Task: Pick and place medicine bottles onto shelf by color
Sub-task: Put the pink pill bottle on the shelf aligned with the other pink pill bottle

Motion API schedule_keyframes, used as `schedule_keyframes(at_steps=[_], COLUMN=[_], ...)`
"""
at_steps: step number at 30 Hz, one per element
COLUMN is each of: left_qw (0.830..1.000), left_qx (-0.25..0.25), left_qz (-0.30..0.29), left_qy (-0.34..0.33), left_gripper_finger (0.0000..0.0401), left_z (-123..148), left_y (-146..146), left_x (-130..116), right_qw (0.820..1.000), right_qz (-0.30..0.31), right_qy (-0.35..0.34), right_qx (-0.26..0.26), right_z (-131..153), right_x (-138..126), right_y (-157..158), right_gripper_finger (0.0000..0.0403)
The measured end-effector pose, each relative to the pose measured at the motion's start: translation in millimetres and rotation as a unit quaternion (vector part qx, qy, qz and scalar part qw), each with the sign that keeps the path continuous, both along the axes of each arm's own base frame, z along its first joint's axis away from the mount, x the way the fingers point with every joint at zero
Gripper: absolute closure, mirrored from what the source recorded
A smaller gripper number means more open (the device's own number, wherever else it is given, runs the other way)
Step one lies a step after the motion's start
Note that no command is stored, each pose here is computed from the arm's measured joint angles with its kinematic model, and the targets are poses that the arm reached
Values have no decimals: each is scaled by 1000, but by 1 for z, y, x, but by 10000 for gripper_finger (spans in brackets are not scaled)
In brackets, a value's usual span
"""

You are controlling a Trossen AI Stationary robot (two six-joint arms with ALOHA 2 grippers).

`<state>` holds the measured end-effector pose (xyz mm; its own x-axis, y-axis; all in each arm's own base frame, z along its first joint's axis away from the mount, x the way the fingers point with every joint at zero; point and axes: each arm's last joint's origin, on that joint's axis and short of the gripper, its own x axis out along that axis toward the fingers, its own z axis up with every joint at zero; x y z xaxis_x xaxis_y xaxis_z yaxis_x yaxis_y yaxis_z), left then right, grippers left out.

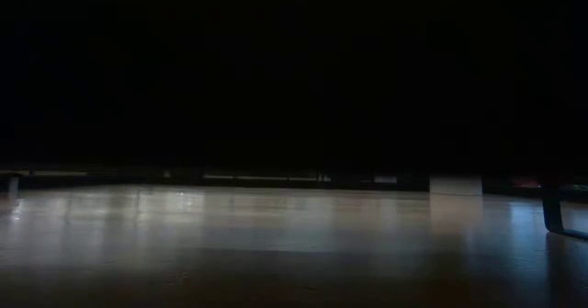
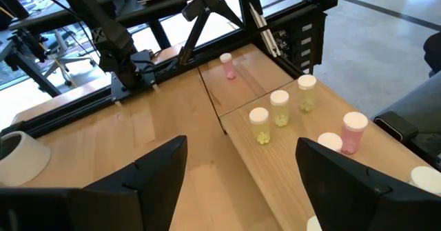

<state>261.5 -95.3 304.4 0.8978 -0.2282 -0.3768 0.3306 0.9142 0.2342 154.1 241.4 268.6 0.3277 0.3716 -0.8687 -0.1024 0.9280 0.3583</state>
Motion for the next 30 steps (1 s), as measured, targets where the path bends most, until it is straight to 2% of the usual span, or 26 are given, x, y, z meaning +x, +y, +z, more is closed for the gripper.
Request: schedule_keyframes(at_steps=[9,13,16,19,30], left_qw=[1000,1000,1000,1000,1000], left_qx=[0,0,0,0,0], left_qz=[0,0,0,0,0], left_qy=[0,0,0,0,0], left_gripper_finger=[136,136,136,136,136], left_z=[0,0,0,0,0], left_y=[0,0,0,0,0], left_x=[0,0,0,0,0], right_qw=[1000,999,998,998,998], right_qz=[8,-5,5,20,23], right_qy=[23,31,35,38,36], right_qx=[-3,-25,-43,-40,-40], right_z=[-1,-3,-5,-5,-5], right_x=[-3,-9,-11,-11,-11], right_y=[-1,-2,-4,-4,-4], right_gripper_finger=[204,175,150,136,132])
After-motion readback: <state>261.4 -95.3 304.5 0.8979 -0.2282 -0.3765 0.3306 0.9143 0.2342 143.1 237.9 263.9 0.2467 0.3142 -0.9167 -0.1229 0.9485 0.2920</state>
